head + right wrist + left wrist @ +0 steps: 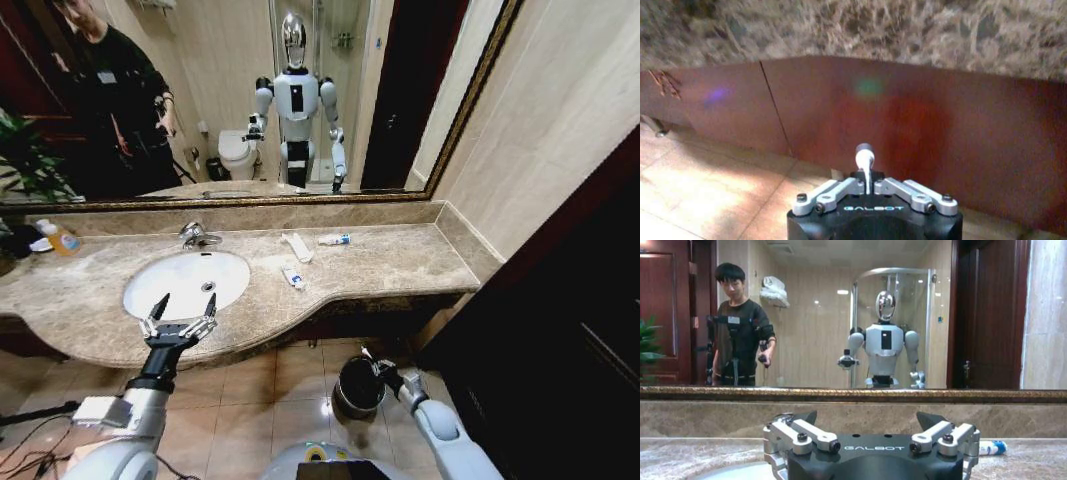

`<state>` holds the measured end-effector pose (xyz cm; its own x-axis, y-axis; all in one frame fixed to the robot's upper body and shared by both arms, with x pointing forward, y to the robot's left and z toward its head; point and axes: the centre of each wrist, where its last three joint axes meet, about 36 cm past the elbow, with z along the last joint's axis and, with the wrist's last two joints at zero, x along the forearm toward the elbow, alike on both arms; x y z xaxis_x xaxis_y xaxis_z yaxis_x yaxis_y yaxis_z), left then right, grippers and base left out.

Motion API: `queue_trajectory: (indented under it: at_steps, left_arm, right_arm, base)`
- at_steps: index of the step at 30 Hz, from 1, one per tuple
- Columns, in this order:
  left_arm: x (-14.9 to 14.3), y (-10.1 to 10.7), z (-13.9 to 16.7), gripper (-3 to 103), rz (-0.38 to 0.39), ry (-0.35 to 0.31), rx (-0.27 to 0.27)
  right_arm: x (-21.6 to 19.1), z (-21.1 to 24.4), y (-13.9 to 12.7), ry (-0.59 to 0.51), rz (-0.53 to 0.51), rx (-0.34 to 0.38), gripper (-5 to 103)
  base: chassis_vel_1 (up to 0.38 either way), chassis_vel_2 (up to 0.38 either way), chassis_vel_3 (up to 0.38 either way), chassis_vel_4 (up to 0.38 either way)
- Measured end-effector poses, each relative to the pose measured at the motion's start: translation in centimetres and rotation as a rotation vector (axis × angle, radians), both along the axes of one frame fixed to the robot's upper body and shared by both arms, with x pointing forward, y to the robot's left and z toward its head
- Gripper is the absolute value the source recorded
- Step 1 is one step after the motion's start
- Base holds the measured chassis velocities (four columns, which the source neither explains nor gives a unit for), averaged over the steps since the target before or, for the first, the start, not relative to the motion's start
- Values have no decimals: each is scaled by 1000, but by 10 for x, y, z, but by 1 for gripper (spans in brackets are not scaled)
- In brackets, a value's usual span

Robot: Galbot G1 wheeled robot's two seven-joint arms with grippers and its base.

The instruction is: Pick up the trash from the sink and place it in the trash bin.

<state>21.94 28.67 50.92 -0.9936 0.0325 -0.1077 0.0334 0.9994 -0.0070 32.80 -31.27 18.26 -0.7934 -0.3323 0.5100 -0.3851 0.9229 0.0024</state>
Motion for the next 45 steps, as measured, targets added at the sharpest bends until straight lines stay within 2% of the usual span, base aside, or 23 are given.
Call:
queue_trajectory:
  at_steps: [10, 11, 13, 15, 19, 21, 24, 25, 27, 28, 29, 31, 32, 33, 36, 37, 39, 45]
  left_arm:
    - [0, 0, 0, 100, 0, 0, 0]
    - [0, 0, 0, 100, 0, 0, 0]
    - [0, 0, 0, 100, 0, 0, 0]
    - [0, 0, 0, 100, 0, 0, 0]
    - [0, 0, 0, 100, 0, 0, 0]
    - [0, 0, 0, 100, 0, 0, 0]
    - [0, 0, 0, 100, 0, 0, 0]
    - [0, 0, 0, 100, 0, 0, 0]
    - [0, 0, 0, 100, 0, 0, 0]
    - [0, 0, 0, 100, 0, 0, 0]
    - [0, 0, 0, 100, 0, 0, 0]
    - [0, 0, 0, 100, 0, 0, 0]
    - [0, 0, 0, 100, 0, 0, 0]
    - [0, 0, 0, 100, 0, 0, 0]
    - [0, 0, 0, 100, 0, 0, 0]
    - [0, 0, 0, 100, 0, 0, 0]
    - [0, 0, 0, 100, 0, 0, 0]
    - [0, 0, 0, 100, 0, 0, 0]
  right_arm:
    - [3, -13, 7, 1, -10, 10, 2]
    - [1, -13, 6, -3, -7, 12, -1]
    - [-1, -11, 6, -10, 3, 16, 9]
    - [-2, -11, 6, -12, 5, 16, 9]
    - [-5, -9, 6, -15, 4, 16, 31]
    - [-6, -9, 6, -16, 4, 16, 31]
    - [-7, -8, 6, -20, 0, 15, 47]
    - [-7, -8, 6, -20, 0, 15, 47]
    - [-7, -6, 6, -23, -6, 17, 58]
    - [-7, -6, 6, -23, -6, 17, 58]
    - [-8, -6, 6, -23, -8, 18, 63]
    - [-9, -6, 6, -23, -11, 16, 63]
    - [-9, -6, 6, -23, -13, 16, 74]
    - [-9, -6, 6, -23, -13, 16, 74]
    - [-8, -4, 6, -22, -25, 19, 91]
    - [-8, -4, 6, -22, -25, 19, 91]
    - [-8, -3, 6, -19, -30, 22, 99]
    - [-6, -1, 6, -20, -32, 23, 100]
  base:
    - [0, 0, 0, 0]
    - [0, 0, 0, 0]
    - [0, 0, 0, 0]
    - [0, 0, 0, 0]
    - [0, 0, 0, 0]
    - [0, 0, 0, 0]
    - [0, 0, 0, 0]
    - [0, 0, 0, 0]
    - [0, 0, 0, 0]
    - [0, 0, 0, 0]
    - [0, 0, 0, 0]
    - [0, 0, 0, 0]
    - [0, 0, 0, 0]
    - [0, 0, 0, 0]
    - [0, 0, 0, 0]
    - [0, 0, 0, 0]
    - [0, 0, 0, 0]
    - [0, 0, 0, 0]
